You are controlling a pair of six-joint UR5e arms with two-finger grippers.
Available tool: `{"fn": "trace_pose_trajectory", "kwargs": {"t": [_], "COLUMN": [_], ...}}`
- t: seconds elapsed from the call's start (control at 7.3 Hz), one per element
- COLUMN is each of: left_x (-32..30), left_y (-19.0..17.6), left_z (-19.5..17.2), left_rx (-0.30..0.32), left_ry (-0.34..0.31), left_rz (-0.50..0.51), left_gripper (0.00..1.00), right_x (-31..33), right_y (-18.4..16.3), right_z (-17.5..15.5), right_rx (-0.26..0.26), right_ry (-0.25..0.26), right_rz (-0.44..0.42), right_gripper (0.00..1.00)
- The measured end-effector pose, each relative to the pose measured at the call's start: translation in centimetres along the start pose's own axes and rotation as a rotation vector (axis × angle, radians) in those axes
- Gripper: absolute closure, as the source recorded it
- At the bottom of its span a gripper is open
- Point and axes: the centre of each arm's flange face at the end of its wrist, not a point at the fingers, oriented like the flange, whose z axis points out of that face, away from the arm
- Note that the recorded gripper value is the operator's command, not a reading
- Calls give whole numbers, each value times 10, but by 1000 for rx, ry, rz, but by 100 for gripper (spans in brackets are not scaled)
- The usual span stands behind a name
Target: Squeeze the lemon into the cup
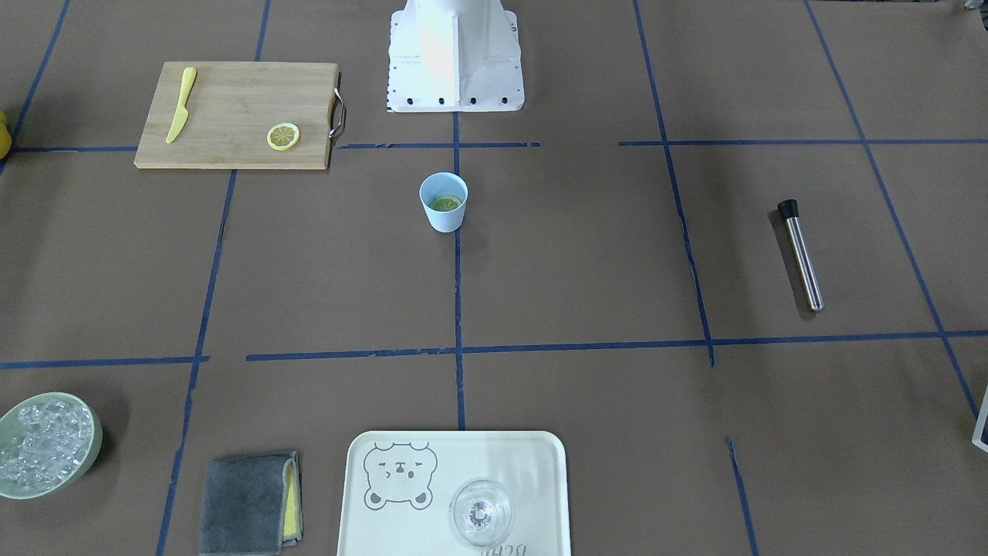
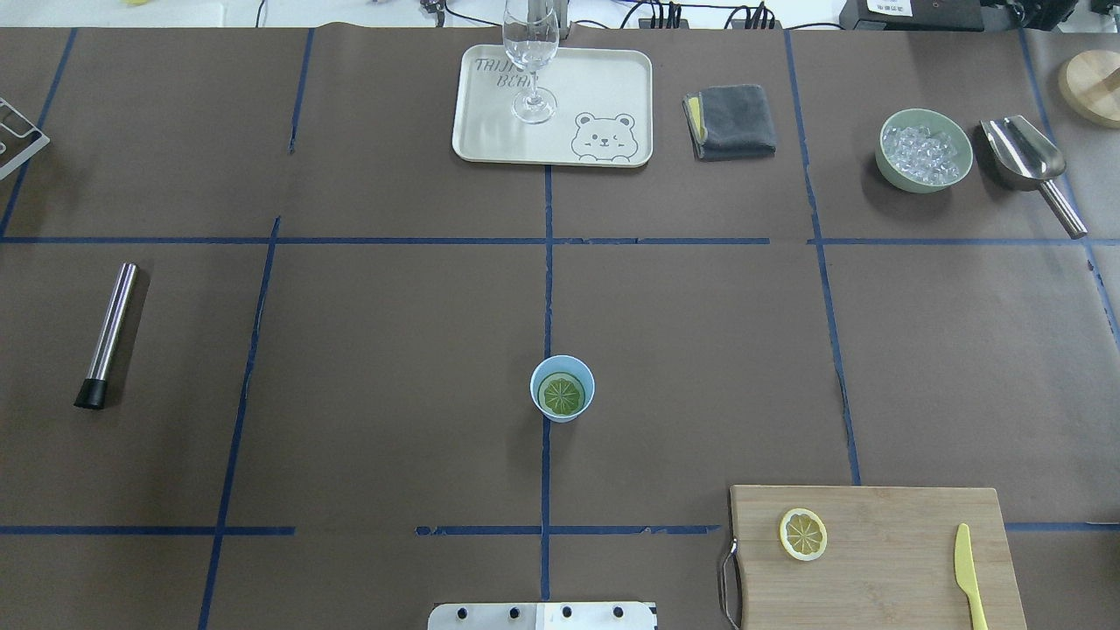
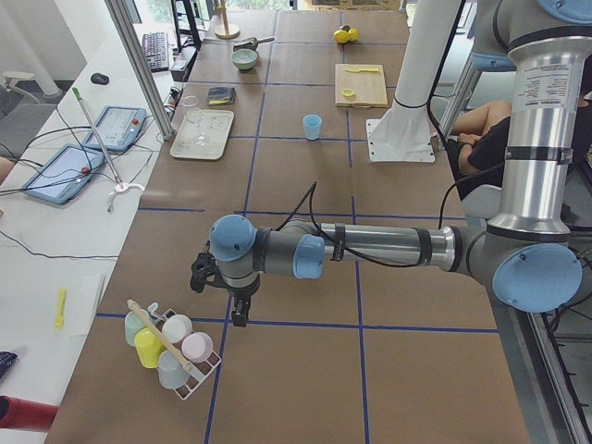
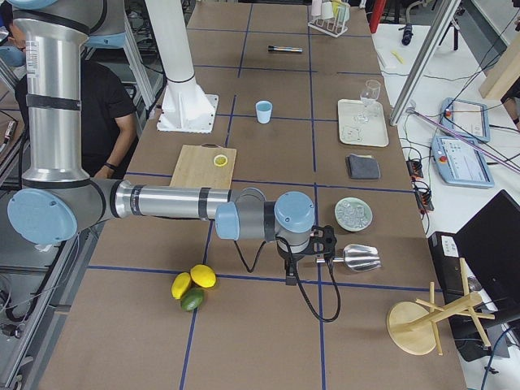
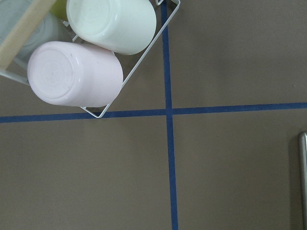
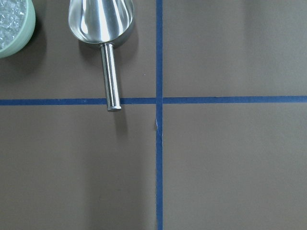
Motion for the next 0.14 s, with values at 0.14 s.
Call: {"fn": "trace_pose_trajectory", "kwargs": {"t": [0.14], "left_x": [1], "left_y": [0], "left_z": [-1], "left_rx": [1], "left_ry": [0], "left_rz": [2], "left_gripper": [0], "right_x": [0], "right_y": [0], "right_z": [0], "right_rx": [0], "right_ry": [0], "right_rz": [-1], "right_gripper": [0]}}
